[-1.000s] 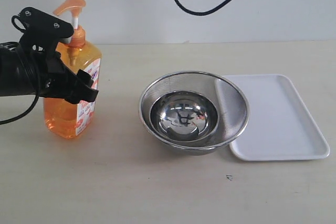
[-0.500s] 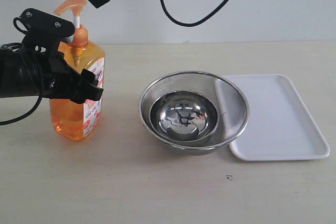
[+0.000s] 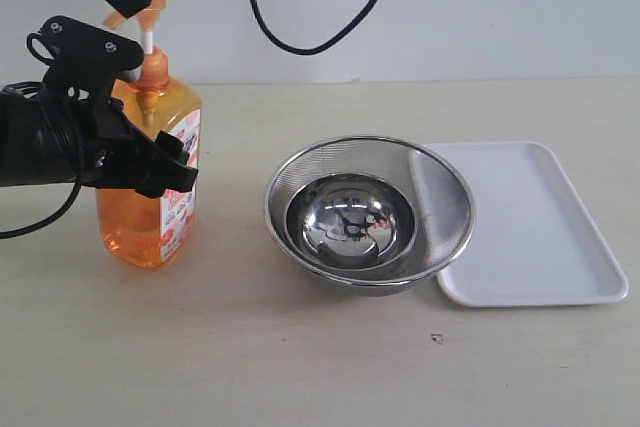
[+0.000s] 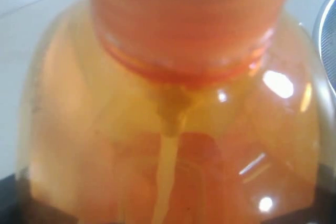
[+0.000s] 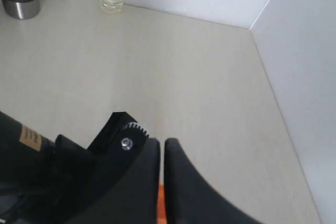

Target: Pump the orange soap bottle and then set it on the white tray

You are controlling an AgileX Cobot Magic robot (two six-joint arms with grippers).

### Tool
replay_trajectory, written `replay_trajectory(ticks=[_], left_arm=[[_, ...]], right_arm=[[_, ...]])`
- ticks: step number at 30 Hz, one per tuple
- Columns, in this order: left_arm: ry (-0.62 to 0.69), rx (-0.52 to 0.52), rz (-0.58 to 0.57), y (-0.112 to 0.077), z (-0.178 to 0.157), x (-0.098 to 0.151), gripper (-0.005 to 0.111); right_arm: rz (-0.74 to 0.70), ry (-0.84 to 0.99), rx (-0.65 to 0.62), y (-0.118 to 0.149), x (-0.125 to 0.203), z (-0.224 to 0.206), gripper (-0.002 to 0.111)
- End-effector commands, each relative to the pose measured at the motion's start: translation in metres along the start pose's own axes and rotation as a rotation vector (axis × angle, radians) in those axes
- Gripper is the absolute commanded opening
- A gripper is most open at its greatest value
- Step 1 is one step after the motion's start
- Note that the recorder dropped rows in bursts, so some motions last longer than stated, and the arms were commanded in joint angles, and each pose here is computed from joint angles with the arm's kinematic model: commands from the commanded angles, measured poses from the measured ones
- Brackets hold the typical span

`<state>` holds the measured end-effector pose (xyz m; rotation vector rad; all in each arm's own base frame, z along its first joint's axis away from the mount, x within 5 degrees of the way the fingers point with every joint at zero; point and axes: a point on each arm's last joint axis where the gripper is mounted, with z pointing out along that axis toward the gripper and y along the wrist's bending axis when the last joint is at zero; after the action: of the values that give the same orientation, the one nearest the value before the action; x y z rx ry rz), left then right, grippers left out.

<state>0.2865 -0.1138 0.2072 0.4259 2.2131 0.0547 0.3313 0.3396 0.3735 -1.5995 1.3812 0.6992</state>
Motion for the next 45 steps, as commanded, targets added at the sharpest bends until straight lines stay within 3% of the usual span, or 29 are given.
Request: replay_trajectory(ticks=[1, 45], left_arm=[[-0.021, 0.022, 0.019, -0.003, -0.003, -0.003, 0.005], [-0.018, 0.004, 0.019, -0.001, -0.003, -0.003, 0.005]], right_arm=[[-0.001, 0.034, -0.006, 0.002, 0.002, 0.005, 0.0], [0.038, 0.354, 0.04, 0.004, 0.017, -0.015, 0.0]])
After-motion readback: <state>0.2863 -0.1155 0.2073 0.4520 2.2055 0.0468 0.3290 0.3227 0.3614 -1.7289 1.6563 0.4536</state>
